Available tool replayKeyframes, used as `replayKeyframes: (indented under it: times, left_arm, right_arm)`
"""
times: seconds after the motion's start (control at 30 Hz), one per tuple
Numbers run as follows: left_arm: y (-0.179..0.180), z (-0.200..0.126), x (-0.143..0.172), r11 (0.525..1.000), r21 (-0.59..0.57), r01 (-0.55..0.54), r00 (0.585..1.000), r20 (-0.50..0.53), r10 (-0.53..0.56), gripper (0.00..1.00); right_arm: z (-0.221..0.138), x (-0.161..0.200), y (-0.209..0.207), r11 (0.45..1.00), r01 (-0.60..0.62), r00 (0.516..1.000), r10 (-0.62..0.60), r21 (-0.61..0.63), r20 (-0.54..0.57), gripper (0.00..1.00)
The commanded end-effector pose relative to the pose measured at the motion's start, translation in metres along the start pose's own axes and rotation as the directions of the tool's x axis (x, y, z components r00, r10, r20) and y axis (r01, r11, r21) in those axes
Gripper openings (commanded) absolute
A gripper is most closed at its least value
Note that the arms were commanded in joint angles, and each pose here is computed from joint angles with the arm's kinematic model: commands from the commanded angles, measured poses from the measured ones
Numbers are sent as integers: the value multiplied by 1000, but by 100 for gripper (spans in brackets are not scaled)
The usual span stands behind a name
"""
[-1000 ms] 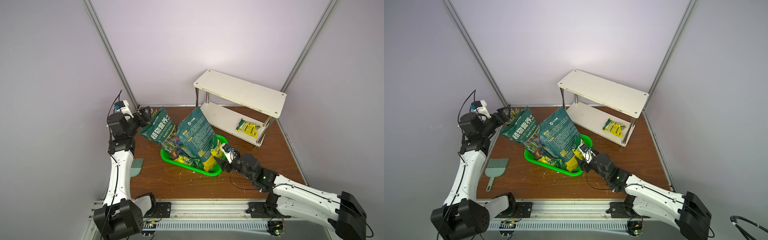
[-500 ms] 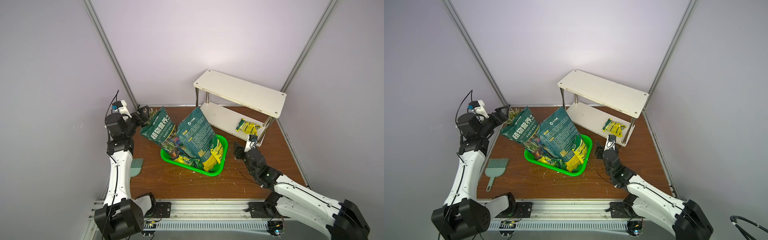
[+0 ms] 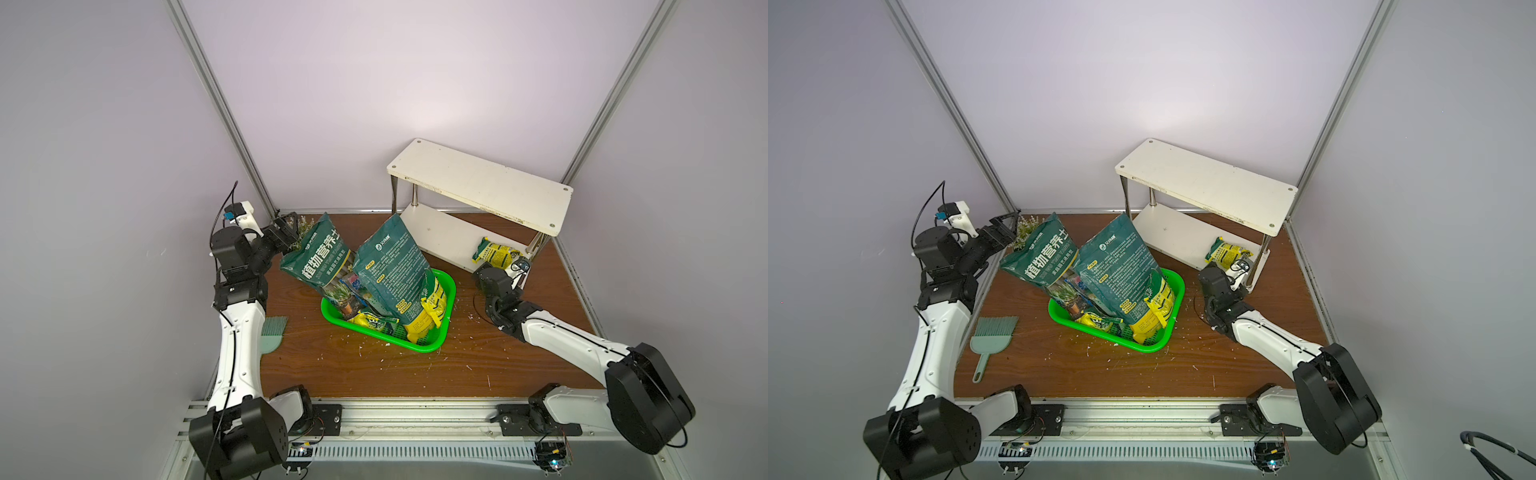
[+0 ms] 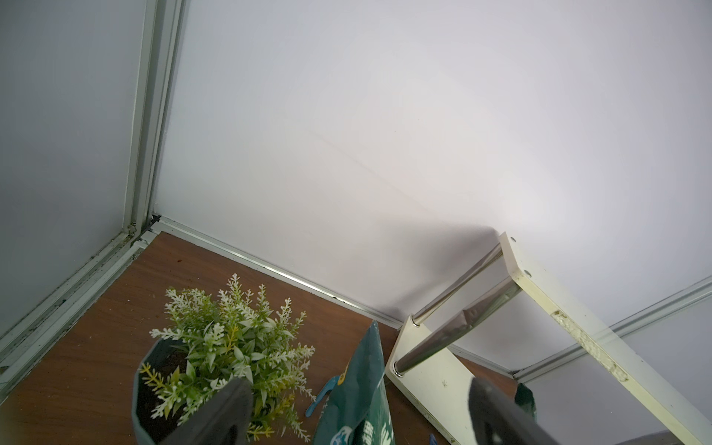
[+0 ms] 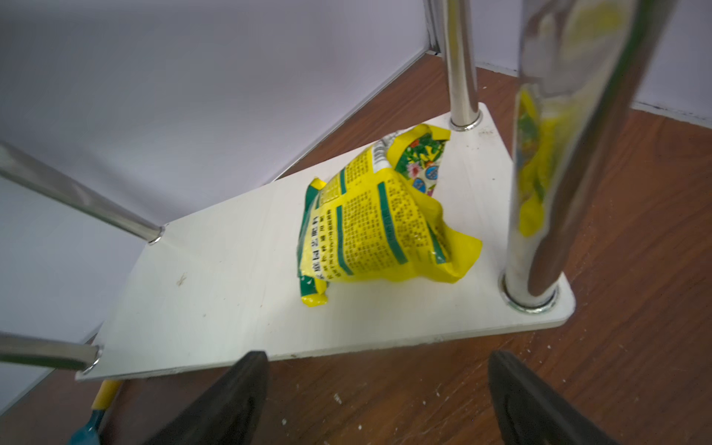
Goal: Take down the fertilizer bag from the shelf
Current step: Pick up the fertilizer bag from the shelf.
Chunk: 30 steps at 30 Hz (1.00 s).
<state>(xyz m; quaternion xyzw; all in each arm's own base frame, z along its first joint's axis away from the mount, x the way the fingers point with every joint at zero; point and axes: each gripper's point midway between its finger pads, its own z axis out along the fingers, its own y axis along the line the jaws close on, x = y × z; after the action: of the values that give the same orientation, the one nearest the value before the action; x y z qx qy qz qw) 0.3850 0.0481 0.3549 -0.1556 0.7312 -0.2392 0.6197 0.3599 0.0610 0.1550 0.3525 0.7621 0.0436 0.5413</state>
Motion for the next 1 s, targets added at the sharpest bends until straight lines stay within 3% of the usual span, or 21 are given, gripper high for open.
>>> replayKeyframes:
  times: [0.0,0.47,0.7,0.73,0.8,0.83,0.97]
  left_arm:
    - [-1,-2,-7,1000,17,0,1000,24,0,91]
    - [6,0,-6,1000,12,18,1000,17,-18,91]
    - [10,0,-6,999,10,32,999,19,-32,91]
    - [10,1,-7,999,10,33,999,20,-34,91]
    - [11,1,-6,999,11,39,999,18,-40,91]
    - [12,1,-6,999,9,40,999,18,-40,91]
    - [13,0,-7,999,6,39,999,22,-40,91]
  right_arm:
    - [7,-13,-2,994,-113,993,113,8,31,95]
    - [52,-20,3,984,-175,985,174,36,17,98]
    - [53,-42,2,985,-156,982,146,79,123,62]
    - [53,-45,1,984,-152,981,138,94,136,49]
    - [54,-47,-1,983,-143,981,126,115,149,9]
    - [54,-47,-2,983,-139,981,121,118,151,0]
    - [53,-46,9,994,-105,986,99,37,135,0]
